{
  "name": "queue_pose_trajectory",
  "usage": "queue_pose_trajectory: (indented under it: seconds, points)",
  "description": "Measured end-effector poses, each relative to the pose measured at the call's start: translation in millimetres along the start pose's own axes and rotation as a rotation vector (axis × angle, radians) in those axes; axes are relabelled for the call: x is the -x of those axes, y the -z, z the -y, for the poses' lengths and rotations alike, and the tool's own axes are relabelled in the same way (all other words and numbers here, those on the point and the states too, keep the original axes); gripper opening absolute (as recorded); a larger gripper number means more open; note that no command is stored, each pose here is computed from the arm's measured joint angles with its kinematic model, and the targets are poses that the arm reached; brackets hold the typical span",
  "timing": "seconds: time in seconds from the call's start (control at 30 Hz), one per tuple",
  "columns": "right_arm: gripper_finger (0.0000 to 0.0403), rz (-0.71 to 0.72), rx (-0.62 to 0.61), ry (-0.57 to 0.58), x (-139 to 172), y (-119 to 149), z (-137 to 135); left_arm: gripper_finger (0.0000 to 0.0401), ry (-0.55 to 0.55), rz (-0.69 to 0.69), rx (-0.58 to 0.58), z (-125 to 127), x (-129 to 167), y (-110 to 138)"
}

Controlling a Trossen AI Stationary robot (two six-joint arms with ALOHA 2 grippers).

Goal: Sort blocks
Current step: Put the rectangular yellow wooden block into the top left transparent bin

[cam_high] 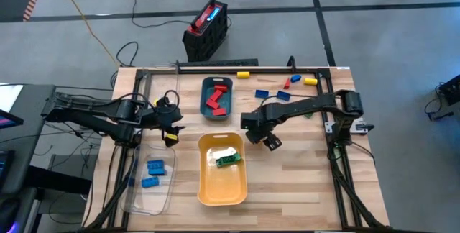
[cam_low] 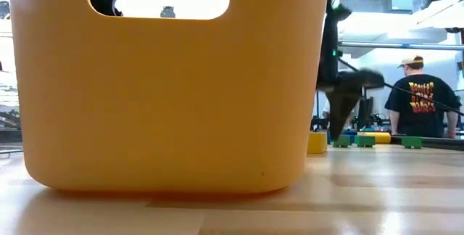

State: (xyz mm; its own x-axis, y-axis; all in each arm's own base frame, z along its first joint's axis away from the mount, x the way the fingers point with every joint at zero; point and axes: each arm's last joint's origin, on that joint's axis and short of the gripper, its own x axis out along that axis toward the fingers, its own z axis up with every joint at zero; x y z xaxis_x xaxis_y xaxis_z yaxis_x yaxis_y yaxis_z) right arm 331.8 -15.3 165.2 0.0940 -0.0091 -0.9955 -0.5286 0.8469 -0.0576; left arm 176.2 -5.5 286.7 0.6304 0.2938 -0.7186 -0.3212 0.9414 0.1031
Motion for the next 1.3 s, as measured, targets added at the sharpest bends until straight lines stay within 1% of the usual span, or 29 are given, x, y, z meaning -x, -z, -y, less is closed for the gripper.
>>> queue_pose_trajectory:
  seconds: [0.07,0.13,0.23,0.3,0.37,0.53,0.57,0.67,0.7,0.77,0.83,0.93,1.0,1.07,1.17,1.3]
  points:
    - [0.0301,-0.041,-0.006,-0.025,-11.2,1.4,1.5,0.0199,0.013,-0.005,-0.002,0.8,0.1,0.4]
    - [0.0297,-0.082,-0.041,-0.022,-19.5,2.5,2.9,0.0199,0.015,-0.005,-0.005,1.3,0.4,0.6]
    - [0.0279,-0.106,-0.084,-0.009,-23.1,2.9,4.7,0.0199,0.014,-0.007,-0.013,1.2,0.4,0.8]
    - [0.0257,-0.108,-0.093,-0.01,-22.7,3.5,5.0,0.0199,0.014,-0.008,-0.018,1.2,0.4,0.9]
    - [0.0224,-0.105,-0.094,-0.006,-19.9,4.2,4.5,0.0199,0.014,-0.008,-0.022,1.2,0.3,0.9]
    - [0.0116,-0.108,-0.124,0.002,-5.4,11.0,4.3,0.0199,0.013,-0.008,-0.024,1.2,0.4,1.0]
    - [0.0106,-0.11,-0.136,0.001,-1.7,13.3,4.8,0.0199,0.013,-0.008,-0.029,1.2,0.4,1.0]
    - [0.0106,-0.12,-0.196,-0.001,13.2,23.2,6.0,0.0199,-0.011,0.007,-0.077,0.7,0.3,-0.1]
    - [0.0106,-0.106,-0.228,0.014,21.2,25.5,7.8,0.0199,-0.027,0.021,-0.101,0.4,0.3,-1.3]
    - [0.0106,-0.043,-0.297,0.083,40.4,26.7,14.2,0.0199,-0.066,0.067,-0.17,0.1,0.6,-5.7]
    - [0.0106,0.048,-0.359,0.162,59.2,22.9,20.4,0.0199,-0.082,0.136,-0.267,1.2,1.2,-12.9]
    - [0.0106,0.236,-0.434,0.252,86.3,9.7,24.5,0.0199,-0.08,0.204,-0.461,7.2,-3.5,-23.1]
    - [0.0106,0.368,-0.462,0.3,103.9,0.6,24.5,0.0199,-0.082,0.227,-0.544,13.8,-10.2,-28.2]
    - [0.0106,0.46,-0.467,0.352,116.7,-7.5,20.5,0.0199,-0.105,0.271,-0.544,19.3,-16.4,-35.3]
    - [0.0106,0.53,-0.448,0.45,126.3,-20.0,11.4,0.0199,-0.122,0.339,-0.477,26.4,-23.3,-44.8]
    - [0.0106,0.596,-0.399,0.484,131.2,-33.8,-0.6,0.0199,-0.097,0.469,-0.44,39.4,-21.2,-55.6]
